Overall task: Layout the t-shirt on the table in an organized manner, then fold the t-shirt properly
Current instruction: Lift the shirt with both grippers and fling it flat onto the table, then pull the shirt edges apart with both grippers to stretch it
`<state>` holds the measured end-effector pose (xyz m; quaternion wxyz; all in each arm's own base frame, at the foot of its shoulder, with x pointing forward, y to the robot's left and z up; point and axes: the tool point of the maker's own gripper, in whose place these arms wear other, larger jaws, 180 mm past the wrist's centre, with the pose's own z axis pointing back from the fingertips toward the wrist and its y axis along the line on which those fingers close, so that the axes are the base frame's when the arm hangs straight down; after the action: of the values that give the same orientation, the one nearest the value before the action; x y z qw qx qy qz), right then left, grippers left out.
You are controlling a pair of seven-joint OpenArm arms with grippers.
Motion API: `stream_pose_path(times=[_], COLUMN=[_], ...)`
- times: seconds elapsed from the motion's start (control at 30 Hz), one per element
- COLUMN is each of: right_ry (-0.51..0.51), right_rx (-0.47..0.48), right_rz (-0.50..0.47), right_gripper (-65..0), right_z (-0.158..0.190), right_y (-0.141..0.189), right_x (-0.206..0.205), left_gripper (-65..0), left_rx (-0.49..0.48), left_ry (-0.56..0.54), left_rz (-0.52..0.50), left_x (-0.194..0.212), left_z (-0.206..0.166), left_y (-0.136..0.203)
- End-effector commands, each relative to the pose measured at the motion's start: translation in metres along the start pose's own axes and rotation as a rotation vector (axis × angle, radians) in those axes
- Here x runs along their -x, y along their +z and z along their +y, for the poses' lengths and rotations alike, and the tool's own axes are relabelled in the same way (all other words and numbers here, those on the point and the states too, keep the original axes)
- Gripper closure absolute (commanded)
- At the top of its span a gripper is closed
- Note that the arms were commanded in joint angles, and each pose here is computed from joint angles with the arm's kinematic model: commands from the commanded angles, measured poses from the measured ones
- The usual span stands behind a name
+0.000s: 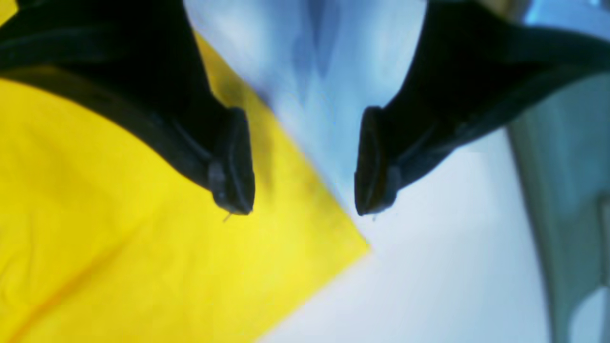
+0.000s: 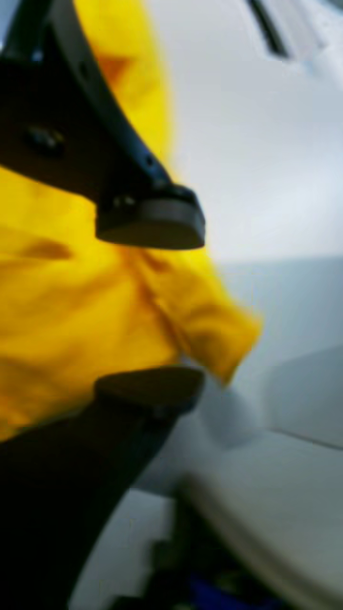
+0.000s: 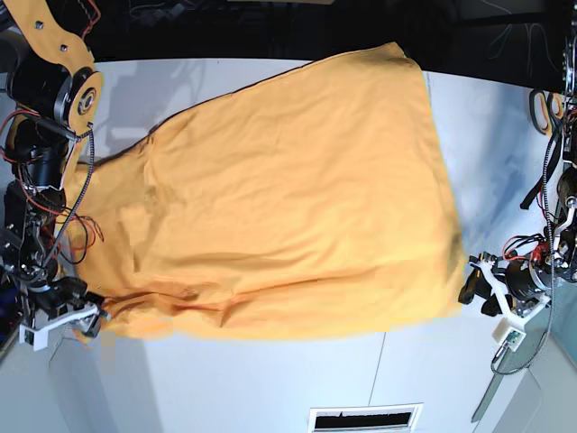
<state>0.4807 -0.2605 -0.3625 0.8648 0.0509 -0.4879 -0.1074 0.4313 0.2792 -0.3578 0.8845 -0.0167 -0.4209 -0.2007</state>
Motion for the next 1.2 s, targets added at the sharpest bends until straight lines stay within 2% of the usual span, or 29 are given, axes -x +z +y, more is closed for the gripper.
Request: stream_pose_path(times=[0.0,0.1,0.17,0.27,0.33,0.4,0.47,0.5,0.53,0.6,0.67,0.77,0.87,0.97,1.07,1.17], right_ry=[0.0,-0.047,-0.083,-0.097,-0.096,-0.094,-0.09,-0.083,-0.084,-0.114,-0.18,-0.252,-0.261,-0.266,-0.276,-0.244], right_rx=[-0.019,-0.029,-0.035,-0.027,-0.017,-0.008,-0.008,-0.031,-0.064,-0.132,-0.179,-0.228,-0.262,-0.29,-0.307,-0.323], right_rz=[-0.062,-0.018,0.019,0.089,0.133,0.169,0.195,0.208,0.217,0.242,0.274,0.316,0.321,0.305,0.267,0.201], right_gripper=[-38.4,-38.4,-38.4,-38.2,-37.9,-28.7,-10.5,-1.0,0.0,0.0,0.0,0.0,0.0,0.0,0.0,0.0], right_z=[0.004,0.001,-0.001,-0.004,-0.007,-0.012,-0.016,-0.014,-0.011,-0.002,0.005,0.017,0.029,0.039,0.044,0.048], right_y=[0.001,0.005,0.008,0.016,0.022,0.028,0.034,0.038,0.041,0.052,0.064,0.088,0.112,0.133,0.149,0.153], right_x=[-0.022,0.011,0.038,0.082,0.108,0.128,0.143,0.15,0.157,0.172,0.186,0.205,0.218,0.224,0.218,0.193], left_gripper=[-36.8,-36.7,-36.7,-36.7,-36.7,-36.5,-33.8,-29.3,-23.4,-9.8,-0.8,0.0,0.0,0.0,0.0,0.0], left_rx=[-0.017,0.018,0.115,0.275,0.324,0.369,0.403,0.415,0.421,0.363,0.313,0.232,0.138,0.093,0.07,0.057], left_ry=[-0.002,0.03,0.092,0.111,0.135,0.153,0.161,0.166,0.159,0.141,0.098,0.075,0.081,0.106,0.116,0.113], left_rz=[-0.031,0.049,0.057,0.062,0.082,0.09,0.093,0.102,0.12,0.184,0.243,0.268,0.269,0.243,0.219,0.188], left_x=[-0.014,0.009,0.016,0.031,0.045,0.055,0.062,0.068,0.075,0.094,0.111,0.117,0.109,0.089,0.069,0.052], left_z=[0.012,-0.001,-0.022,-0.062,-0.081,-0.1,-0.119,-0.127,-0.135,-0.139,-0.139,-0.122,-0.093,-0.072,-0.058,-0.048], left_y=[0.005,0.002,0.003,0.01,0.016,0.021,0.023,0.022,0.02,0.012,0.005,-0.003,-0.013,-0.023,-0.028,-0.029])
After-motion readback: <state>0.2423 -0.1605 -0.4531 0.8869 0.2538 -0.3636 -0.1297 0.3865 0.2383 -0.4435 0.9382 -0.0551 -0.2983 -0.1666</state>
